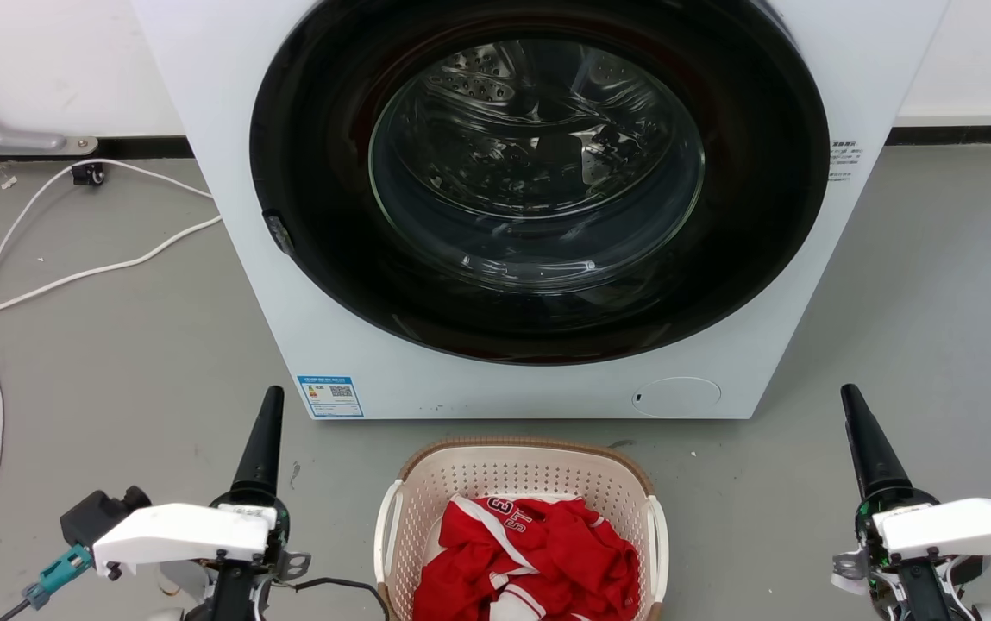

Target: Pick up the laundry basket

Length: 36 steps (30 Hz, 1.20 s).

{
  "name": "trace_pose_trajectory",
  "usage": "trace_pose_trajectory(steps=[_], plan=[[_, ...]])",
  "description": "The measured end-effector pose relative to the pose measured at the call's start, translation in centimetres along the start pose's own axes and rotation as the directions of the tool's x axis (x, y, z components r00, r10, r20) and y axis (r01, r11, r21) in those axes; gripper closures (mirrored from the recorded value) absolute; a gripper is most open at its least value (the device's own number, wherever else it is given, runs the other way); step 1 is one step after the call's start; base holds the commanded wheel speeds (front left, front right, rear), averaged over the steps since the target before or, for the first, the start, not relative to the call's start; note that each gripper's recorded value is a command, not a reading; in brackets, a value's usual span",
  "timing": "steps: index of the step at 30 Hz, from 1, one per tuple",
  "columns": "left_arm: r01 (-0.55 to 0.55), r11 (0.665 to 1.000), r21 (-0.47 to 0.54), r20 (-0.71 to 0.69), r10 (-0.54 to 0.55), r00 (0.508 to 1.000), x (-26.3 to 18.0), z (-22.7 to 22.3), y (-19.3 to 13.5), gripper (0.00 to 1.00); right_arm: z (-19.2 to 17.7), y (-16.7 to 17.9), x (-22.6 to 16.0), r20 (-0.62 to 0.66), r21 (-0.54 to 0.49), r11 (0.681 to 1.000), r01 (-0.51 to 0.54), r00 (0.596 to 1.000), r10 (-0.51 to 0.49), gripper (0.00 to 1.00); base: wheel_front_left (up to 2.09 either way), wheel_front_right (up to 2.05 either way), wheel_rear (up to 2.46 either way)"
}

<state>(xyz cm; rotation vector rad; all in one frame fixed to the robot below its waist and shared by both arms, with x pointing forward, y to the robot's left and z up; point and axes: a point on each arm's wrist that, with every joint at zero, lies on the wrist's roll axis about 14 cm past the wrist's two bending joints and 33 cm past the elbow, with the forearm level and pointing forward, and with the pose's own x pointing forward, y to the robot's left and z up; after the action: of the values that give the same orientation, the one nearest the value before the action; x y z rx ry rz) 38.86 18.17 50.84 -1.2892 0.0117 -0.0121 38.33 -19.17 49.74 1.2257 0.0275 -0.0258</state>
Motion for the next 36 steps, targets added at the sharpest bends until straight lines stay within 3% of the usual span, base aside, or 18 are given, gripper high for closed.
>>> trace_pose_trajectory(steps=[7,19,21,36], plan=[[0.026,0.985,0.17,-0.015,-0.023,1.0,0.1,-0.6,-0.8,0.0,-0.2,0.8,0.1,-0.003,-0.192,0.981,-0.024,1.0,0.024,0.0,0.0,0.0,0.0],[0.062,0.91,0.411,-0.049,-0.046,0.998,0.2,-1.9,-1.4,0.0,-0.6,1.5,0.3,-0.007,-0.41,0.911,-0.05,0.999,0.051,0.0,0.0,0.0,0.0],[0.07,0.879,0.472,-0.058,-0.048,0.997,0.3,-2.3,-1.5,0.0,-0.7,1.6,0.2,-0.009,-0.467,0.883,-0.056,0.998,0.058,0.0,0.0,0.0,0.0],[0.106,0.749,0.654,-0.083,-0.069,0.994,0.4,-3.5,-2.0,0.0,-1.7,1.8,0.2,-0.041,-0.638,0.765,-0.083,0.996,0.074,0.0,0.0,0.0,0.0]])
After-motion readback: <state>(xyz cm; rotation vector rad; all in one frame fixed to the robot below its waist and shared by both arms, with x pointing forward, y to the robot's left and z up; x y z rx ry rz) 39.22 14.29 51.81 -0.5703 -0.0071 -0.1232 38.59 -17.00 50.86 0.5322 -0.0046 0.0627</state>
